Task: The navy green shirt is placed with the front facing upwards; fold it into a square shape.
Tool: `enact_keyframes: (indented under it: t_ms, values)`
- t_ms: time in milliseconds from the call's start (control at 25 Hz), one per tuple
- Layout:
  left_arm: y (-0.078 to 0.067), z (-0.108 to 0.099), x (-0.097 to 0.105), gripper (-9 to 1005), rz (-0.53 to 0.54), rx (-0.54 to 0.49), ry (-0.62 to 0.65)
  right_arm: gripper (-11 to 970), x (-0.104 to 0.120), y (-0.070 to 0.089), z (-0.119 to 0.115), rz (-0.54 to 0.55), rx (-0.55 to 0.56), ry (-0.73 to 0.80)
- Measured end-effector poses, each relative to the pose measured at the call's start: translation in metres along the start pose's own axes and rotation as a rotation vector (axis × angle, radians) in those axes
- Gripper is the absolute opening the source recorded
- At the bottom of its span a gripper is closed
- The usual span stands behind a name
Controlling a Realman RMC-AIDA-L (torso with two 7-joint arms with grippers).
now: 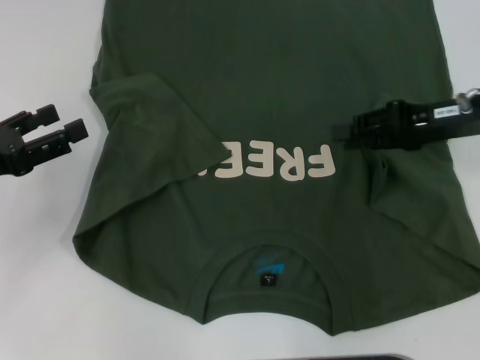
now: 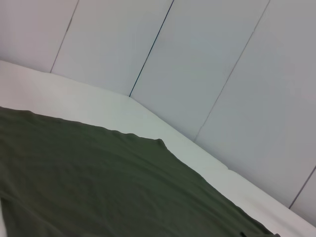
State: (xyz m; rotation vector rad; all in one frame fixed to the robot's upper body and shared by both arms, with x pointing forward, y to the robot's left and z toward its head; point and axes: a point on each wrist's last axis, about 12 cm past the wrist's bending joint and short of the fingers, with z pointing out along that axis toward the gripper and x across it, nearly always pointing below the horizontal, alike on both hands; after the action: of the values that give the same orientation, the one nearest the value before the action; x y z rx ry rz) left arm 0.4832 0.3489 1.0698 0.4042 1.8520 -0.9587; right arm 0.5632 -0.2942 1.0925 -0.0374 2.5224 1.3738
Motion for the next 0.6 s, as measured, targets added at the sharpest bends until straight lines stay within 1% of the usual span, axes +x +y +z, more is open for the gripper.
enact_keyframes:
  t_ms: [120, 160, 280, 360, 440, 520, 600]
  values:
    - [0.0, -0.001, 0.0, 841, -0.002, -0.003, -0.004, 399, 0.01, 0.0, -0.016, -0.015, -0.096, -0.039]
    - [0.0, -0.001, 0.0, 841, -0.002, -0.002, -0.005, 399, 0.016, 0.0, -0.026, -0.021, -0.141, -0.066]
    - [-0.001, -0.001, 0.0, 841, -0.003, 0.001, -0.005, 399, 0.029, -0.005, -0.051, -0.013, -0.177, -0.107]
    - [-0.001, 0.0, -0.001, 841, -0.001, 0.012, -0.007, 398, 0.035, -0.009, -0.062, 0.009, -0.16, -0.104]
    - [-0.001, 0.001, -0.002, 841, 0.0, 0.014, -0.007, 398, 0.04, -0.014, -0.067, 0.047, -0.117, -0.086]
    - [-0.001, 0.002, -0.003, 841, 0.001, 0.015, -0.008, 398, 0.043, -0.02, -0.067, 0.091, -0.064, -0.065]
    - [-0.001, 0.002, -0.003, 841, 0.001, 0.016, -0.008, 398, 0.043, -0.023, -0.064, 0.106, -0.034, -0.053]
